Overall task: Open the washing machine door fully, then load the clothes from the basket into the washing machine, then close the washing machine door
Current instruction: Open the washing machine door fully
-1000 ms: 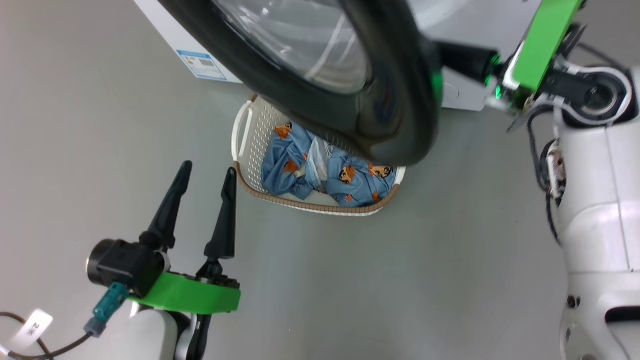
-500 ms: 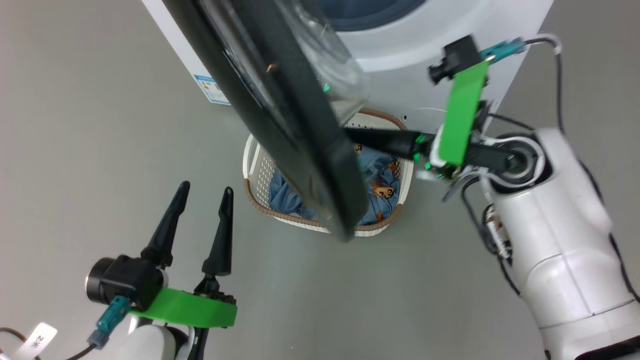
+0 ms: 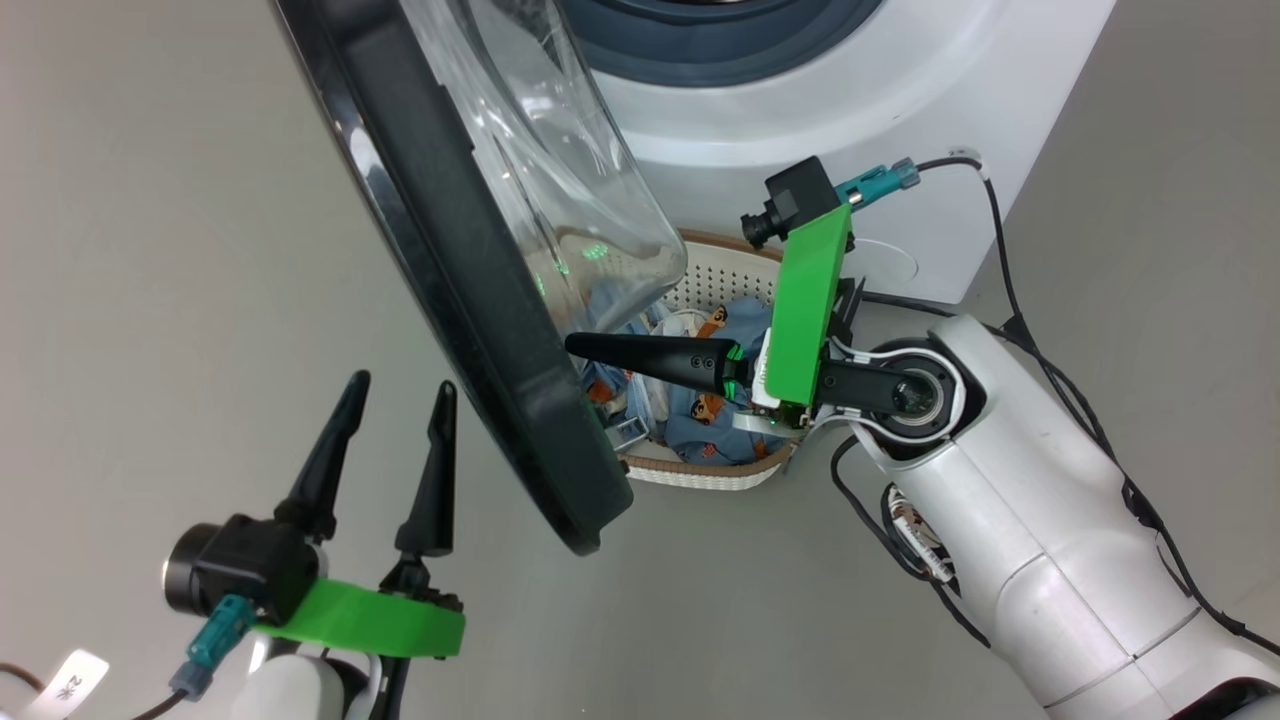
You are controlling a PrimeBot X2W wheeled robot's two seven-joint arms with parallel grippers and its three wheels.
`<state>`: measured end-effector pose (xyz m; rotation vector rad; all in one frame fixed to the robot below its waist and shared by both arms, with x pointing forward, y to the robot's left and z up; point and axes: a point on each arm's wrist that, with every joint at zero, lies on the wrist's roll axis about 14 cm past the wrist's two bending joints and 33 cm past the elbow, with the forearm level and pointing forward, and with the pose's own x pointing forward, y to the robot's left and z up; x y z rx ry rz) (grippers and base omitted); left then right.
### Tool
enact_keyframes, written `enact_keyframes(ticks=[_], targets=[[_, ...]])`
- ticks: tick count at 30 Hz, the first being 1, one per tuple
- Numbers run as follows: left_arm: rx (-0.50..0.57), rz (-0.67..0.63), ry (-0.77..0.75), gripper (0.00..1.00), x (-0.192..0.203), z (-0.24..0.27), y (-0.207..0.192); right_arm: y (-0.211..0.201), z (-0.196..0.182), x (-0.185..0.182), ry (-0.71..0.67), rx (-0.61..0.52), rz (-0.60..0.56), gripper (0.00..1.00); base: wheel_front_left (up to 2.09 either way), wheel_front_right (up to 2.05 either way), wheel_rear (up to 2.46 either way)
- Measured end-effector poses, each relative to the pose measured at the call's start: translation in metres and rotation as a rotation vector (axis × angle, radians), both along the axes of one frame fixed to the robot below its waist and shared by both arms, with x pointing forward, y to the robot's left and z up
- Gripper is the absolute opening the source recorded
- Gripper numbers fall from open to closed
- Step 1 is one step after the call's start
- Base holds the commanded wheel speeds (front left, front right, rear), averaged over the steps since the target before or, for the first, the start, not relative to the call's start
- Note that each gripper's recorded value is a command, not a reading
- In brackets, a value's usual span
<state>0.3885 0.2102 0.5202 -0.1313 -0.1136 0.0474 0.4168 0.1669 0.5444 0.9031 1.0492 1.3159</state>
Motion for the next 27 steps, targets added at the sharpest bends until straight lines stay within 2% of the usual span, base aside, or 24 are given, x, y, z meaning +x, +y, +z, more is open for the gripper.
enact_keyframes(ticks=[9, 27], targets=[[-0.002, 0.022, 0.012, 1.0, -0.004, -0.005, 0.006, -0.012, 0.012, 0.012, 0.006, 0.044, -0.121, 0.0, 0.0, 0.0, 0.0], [0.004, 0.037, 0.015, 1.0, -0.017, -0.009, 0.012, -0.094, 0.014, 0.004, 0.036, 0.098, -0.426, 0.0, 0.0, 0.0, 0.0]])
